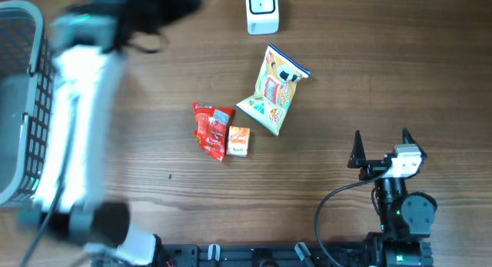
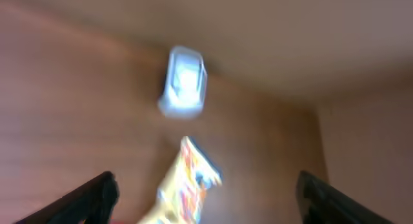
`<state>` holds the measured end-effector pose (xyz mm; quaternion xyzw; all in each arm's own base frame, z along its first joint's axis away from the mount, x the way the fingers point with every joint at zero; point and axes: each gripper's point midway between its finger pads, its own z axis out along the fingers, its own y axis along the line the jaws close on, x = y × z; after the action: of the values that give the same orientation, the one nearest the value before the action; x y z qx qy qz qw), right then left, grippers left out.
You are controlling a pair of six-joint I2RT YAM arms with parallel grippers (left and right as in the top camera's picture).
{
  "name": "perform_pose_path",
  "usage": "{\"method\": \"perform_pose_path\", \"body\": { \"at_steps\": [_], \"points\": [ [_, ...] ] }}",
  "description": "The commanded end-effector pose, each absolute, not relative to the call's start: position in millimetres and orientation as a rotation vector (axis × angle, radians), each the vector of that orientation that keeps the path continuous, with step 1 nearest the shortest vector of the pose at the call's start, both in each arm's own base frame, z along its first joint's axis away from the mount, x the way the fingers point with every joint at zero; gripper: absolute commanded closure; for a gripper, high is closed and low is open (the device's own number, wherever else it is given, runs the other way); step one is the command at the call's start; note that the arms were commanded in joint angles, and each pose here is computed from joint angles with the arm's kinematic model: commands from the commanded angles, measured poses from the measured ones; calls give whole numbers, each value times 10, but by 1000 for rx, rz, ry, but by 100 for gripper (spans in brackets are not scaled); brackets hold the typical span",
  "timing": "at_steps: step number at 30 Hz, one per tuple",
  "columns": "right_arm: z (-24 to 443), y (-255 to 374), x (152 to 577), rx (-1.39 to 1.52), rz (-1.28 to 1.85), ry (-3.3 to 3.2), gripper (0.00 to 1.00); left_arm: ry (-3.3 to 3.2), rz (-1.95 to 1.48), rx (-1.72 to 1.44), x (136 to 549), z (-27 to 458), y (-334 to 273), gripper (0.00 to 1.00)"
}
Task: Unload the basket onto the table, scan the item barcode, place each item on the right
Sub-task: 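Take the small green-white box from the basket and set it down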
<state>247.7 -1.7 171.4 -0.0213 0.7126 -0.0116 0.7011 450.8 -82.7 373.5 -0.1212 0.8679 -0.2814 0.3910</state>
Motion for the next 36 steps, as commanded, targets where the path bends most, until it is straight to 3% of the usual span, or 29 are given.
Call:
{"method": "perform_pose_path", "body": {
  "at_steps": [1,3,6,9,17,25,29,34,36],
  "points": [
    [1731,-15,2473,-50,-31,1578,0,1980,-211,-687,3983,4236,711,0],
    [1731,-14,2473,-51,-31,1578,0,1870,112,-1037,3362,4188,1821,0],
    [1731,-15,2473,-51,-31,1578,0,1831,249,-1398,2782,3781,2644,0],
    [1731,-15,2473,-50,-31,1578,0,1807,254,-1717,2480,3269,3025,0],
    [1731,-14,2473,-51,-31,1578,0,2206,247,-2041,2428,1623,3211,0],
    [1731,-15,2473,-51,-31,1578,0,2385,222,-2172,2208,754,2954,0],
    [1731,-15,2473,-51,-31,1578,0,2413,217,-2193,2131,557,2864,3],
    [1731,-15,2473,-50,-31,1578,0,2422,216,-2199,2077,345,2801,21],
    [1731,-15,2473,-50,-31,1578,0,2422,216,-2199,2054,238,2775,44]
  ]
}}
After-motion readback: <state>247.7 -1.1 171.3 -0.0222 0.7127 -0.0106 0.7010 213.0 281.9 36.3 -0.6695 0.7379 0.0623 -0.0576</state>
